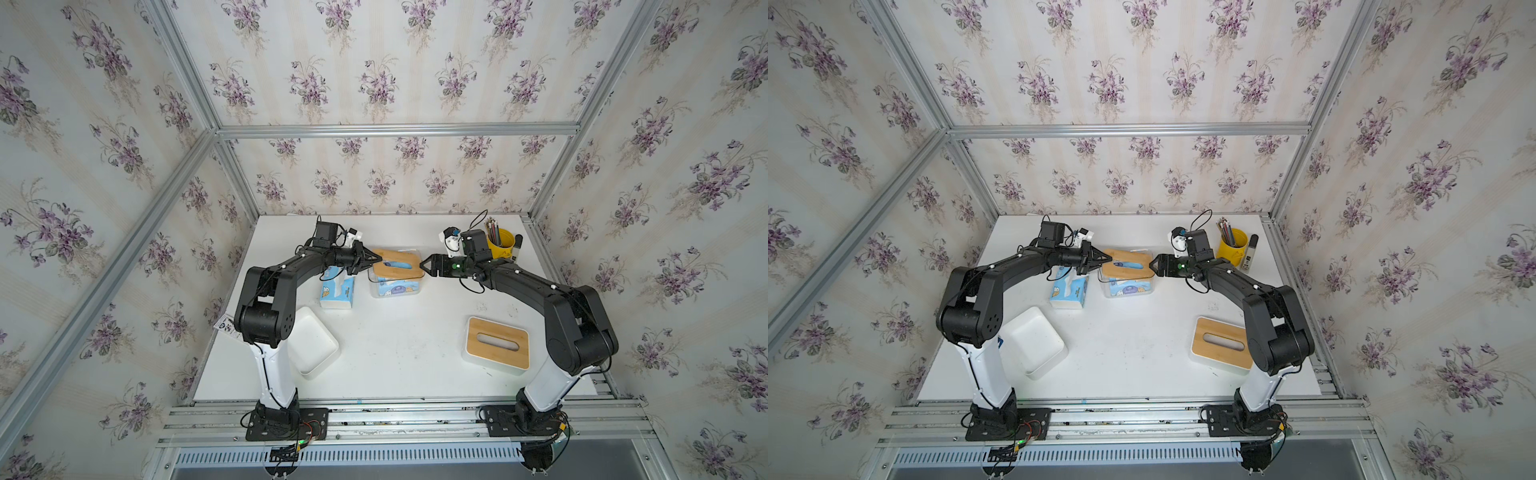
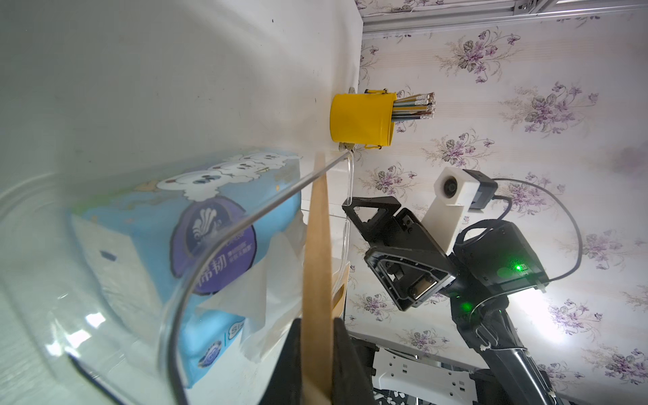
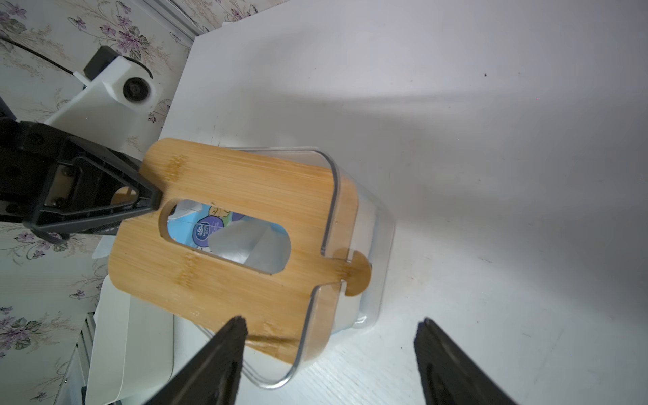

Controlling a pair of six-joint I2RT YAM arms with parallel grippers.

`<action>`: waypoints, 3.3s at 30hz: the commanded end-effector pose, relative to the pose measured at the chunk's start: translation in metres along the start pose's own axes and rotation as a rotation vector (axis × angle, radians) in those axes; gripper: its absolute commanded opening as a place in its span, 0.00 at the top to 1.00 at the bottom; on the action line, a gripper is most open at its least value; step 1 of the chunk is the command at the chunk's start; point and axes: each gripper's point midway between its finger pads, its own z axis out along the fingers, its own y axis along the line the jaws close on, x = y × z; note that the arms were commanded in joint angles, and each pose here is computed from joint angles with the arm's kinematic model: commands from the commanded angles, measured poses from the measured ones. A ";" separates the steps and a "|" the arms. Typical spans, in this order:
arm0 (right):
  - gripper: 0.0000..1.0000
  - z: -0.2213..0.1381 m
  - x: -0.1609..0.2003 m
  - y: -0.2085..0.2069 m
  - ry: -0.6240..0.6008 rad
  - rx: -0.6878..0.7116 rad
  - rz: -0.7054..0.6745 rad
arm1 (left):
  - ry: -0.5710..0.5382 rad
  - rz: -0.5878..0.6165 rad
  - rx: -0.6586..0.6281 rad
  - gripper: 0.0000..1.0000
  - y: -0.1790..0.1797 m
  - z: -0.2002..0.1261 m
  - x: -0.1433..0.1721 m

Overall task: Put the tissue paper into the tissue box
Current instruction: Close the box lid on the tissue box.

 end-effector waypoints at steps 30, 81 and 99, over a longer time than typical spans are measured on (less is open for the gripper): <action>0.19 0.061 0.003 -0.012 0.130 0.034 0.004 | -0.031 0.000 0.054 0.87 -0.012 0.002 0.003; 0.57 0.064 -0.004 -0.015 0.145 0.076 -0.037 | -0.043 0.243 -0.442 0.36 0.018 -0.034 0.002; 0.48 0.063 -0.010 -0.002 0.140 0.022 -0.018 | 0.014 0.299 -0.439 0.50 0.016 -0.001 -0.004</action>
